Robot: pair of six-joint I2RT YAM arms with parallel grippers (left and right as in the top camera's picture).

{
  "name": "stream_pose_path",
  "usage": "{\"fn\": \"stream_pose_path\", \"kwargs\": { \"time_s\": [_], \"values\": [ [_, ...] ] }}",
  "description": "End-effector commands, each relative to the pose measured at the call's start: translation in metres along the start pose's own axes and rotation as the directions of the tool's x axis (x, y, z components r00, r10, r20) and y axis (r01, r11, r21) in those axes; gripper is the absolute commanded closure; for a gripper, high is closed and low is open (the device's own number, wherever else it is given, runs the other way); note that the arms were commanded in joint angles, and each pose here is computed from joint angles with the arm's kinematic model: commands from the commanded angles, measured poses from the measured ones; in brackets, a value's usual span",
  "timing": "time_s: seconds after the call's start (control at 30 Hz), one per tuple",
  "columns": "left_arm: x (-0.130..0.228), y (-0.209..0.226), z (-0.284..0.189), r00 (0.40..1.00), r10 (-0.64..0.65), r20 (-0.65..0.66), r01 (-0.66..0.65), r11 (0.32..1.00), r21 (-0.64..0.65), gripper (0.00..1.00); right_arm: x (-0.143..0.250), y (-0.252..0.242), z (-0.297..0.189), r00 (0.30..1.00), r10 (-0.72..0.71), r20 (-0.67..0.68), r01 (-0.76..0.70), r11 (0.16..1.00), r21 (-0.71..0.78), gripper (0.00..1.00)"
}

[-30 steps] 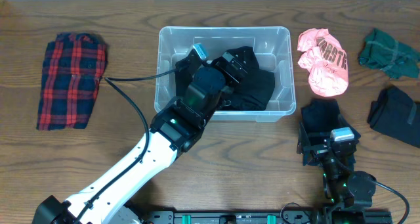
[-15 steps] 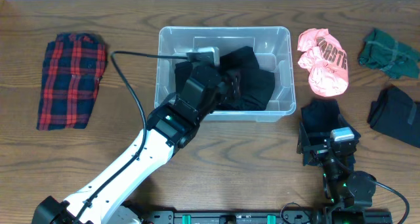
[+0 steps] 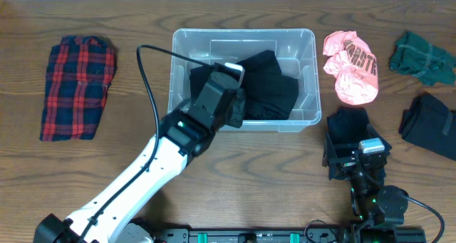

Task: Pack container
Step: 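Lower the black garment into the bin and press it flat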

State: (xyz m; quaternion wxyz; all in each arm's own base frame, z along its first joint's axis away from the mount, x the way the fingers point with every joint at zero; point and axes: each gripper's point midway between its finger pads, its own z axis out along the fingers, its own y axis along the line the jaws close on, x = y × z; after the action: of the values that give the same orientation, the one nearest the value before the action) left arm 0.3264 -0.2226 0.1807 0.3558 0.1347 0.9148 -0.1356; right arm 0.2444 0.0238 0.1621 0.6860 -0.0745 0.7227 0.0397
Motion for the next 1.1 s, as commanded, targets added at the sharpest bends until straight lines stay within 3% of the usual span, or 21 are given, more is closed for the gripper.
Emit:
{"fn": "stream_pose_path", "kwargs": {
  "time_s": [0.0,0.27,0.5,0.7,0.9,1.07],
  "values": [
    [-0.047,0.005,-0.021,0.999,0.004,0.043,-0.002,0.999,-0.04,0.77,0.001,-0.003,0.0,1.0,-0.011,0.0,0.011,1.0,0.011,0.01],
    [-0.067,0.006,-0.035,0.992,-0.004,-0.124,-0.007,0.997,-0.083,0.77,0.001,-0.003,0.0,1.0,-0.011,0.0,0.011,1.0,0.011,0.01],
    [-0.031,-0.013,-0.006,0.95,-0.007,-0.314,0.015,1.0,0.022,0.8,0.001,-0.003,0.0,1.0,-0.011,0.0,0.011,1.0,0.011,0.01],
    [0.005,-0.008,0.019,0.888,-0.02,-0.459,0.018,1.0,-0.008,0.81,0.001,-0.003,0.0,1.0,-0.011,0.0,0.011,1.0,0.011,0.01],
    [0.015,-0.027,0.029,0.864,-0.008,-0.504,0.06,0.994,0.086,0.81,0.001,-0.003,0.0,1.0,-0.011,-0.001,0.011,1.0,0.011,0.01],
    [0.025,-0.028,0.042,0.844,-0.007,-0.536,0.062,0.995,0.084,0.81,0.001,-0.003,0.0,1.0,-0.011,-0.001,0.011,1.0,0.011,0.01]
  ]
}}
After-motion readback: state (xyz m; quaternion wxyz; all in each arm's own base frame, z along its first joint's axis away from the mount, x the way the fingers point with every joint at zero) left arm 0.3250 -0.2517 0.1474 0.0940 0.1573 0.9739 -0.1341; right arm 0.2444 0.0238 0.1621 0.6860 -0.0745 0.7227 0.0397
